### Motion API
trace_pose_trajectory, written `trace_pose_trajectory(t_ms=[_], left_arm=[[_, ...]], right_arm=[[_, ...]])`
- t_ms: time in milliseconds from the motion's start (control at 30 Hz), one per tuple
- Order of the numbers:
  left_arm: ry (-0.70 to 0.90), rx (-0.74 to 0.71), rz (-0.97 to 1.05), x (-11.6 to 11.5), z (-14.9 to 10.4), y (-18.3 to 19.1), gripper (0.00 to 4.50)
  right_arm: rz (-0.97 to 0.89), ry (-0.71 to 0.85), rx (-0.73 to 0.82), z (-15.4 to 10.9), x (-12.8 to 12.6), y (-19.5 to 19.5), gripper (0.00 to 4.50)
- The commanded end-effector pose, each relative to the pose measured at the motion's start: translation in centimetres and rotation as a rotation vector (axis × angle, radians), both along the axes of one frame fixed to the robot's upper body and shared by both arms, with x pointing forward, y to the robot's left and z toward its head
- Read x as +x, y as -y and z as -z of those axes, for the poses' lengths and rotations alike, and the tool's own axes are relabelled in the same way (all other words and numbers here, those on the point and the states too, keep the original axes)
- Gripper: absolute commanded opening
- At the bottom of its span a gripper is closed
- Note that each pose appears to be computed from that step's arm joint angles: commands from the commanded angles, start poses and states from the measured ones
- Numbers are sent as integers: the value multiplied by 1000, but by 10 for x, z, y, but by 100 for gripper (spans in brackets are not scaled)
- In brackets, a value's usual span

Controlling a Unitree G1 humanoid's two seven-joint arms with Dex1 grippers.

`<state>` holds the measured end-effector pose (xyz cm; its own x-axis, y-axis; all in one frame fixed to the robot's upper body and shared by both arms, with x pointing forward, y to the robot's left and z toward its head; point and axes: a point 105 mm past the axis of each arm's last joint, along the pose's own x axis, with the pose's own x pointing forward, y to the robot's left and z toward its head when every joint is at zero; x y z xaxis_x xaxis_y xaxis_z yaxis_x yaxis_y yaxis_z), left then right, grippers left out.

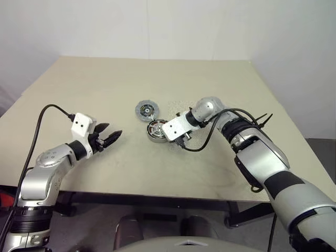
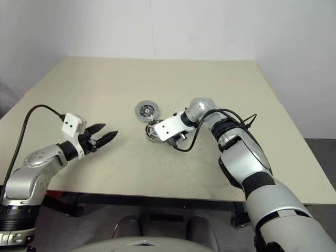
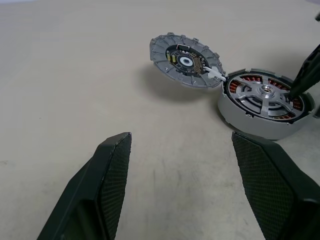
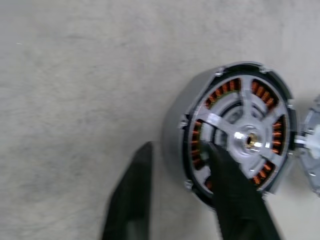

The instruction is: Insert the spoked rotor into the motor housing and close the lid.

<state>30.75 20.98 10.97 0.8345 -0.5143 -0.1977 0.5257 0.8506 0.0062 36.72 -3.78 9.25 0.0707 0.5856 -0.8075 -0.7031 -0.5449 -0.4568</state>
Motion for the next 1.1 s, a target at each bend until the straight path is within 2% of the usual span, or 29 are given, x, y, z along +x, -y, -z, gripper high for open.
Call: trace_pose_trajectory(t_ms=[33,67,533,600,667,900,1100], left_arm=[[74,6,1,1,-17,0,340],[75,6,0,1,-17,-1,340],[83,2,-14,3,-17,-3,340],[86,1,-16,3,-18,-3,340],[87,-1,-19,3,-18,-3,340],[87,-18,-28,1,-13,0,340],[86,-41,-44,-2,-7,5,340]], right_arm=[[-29,30,-31,-5,1,2,72],[-35,40,-36,-6,2,2,40],[-47,125,-65,-9,9,-4,40],[-38,132,-66,-9,11,-3,9],[-23,129,-61,-10,12,-3,0],[74,-80,25,-15,4,1,0],[230,-341,52,-23,-6,12,0]])
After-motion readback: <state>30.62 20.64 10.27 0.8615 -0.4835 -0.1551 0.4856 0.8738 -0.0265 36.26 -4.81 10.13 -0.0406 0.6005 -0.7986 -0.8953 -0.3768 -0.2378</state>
